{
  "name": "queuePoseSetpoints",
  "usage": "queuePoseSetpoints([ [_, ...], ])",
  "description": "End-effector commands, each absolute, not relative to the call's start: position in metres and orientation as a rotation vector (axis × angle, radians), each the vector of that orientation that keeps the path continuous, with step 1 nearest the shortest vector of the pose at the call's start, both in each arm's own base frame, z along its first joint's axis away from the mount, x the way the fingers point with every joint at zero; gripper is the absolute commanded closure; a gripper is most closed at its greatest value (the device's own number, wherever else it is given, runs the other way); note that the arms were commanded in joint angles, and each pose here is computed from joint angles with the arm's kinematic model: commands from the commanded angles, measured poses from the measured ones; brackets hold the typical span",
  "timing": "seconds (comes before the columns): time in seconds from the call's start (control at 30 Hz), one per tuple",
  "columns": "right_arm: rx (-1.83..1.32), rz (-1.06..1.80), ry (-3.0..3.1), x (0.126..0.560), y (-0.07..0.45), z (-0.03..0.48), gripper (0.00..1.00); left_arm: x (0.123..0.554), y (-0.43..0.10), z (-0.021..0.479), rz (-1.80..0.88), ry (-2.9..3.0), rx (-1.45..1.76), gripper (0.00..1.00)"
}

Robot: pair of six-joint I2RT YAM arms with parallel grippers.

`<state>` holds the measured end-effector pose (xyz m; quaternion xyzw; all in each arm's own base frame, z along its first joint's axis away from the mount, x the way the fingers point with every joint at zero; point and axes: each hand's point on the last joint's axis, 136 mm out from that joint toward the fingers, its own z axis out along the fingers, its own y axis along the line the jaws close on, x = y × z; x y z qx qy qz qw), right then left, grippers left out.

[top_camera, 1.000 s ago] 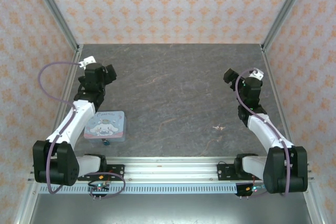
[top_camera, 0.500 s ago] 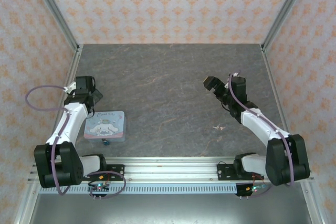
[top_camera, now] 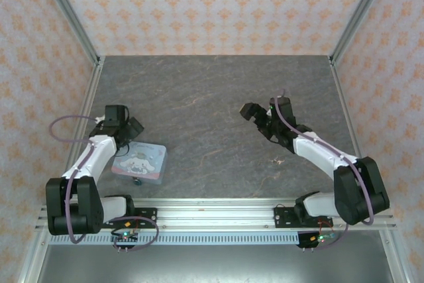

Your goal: Unlock a padlock with a key

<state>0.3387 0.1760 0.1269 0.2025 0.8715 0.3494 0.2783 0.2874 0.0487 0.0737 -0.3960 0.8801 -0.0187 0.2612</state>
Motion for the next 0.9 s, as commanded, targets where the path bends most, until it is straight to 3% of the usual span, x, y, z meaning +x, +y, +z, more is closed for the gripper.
queuePoseSetpoints([
  [0.0,0.482,0.95,2.437,0.326,0.202,0.118,0.01,0.296,0.002,0.07,-0.233,2.384,-1.021,0.0],
  [0.23,0.19,0.972,2.652,0.28,0.265,0.101,0.0,0.307,-0.063,0.065,-0.287,2.405,-0.916,0.0],
  [0.6,-0.194,1.0,2.837,0.168,0.297,0.092,0.05,0.327,-0.041,0.098,-0.077,2.403,-0.802,0.0],
  [0.87,-0.299,1.127,2.862,0.126,0.333,0.09,0.08,0.349,-0.032,0.115,-0.097,2.432,-0.78,0.0],
])
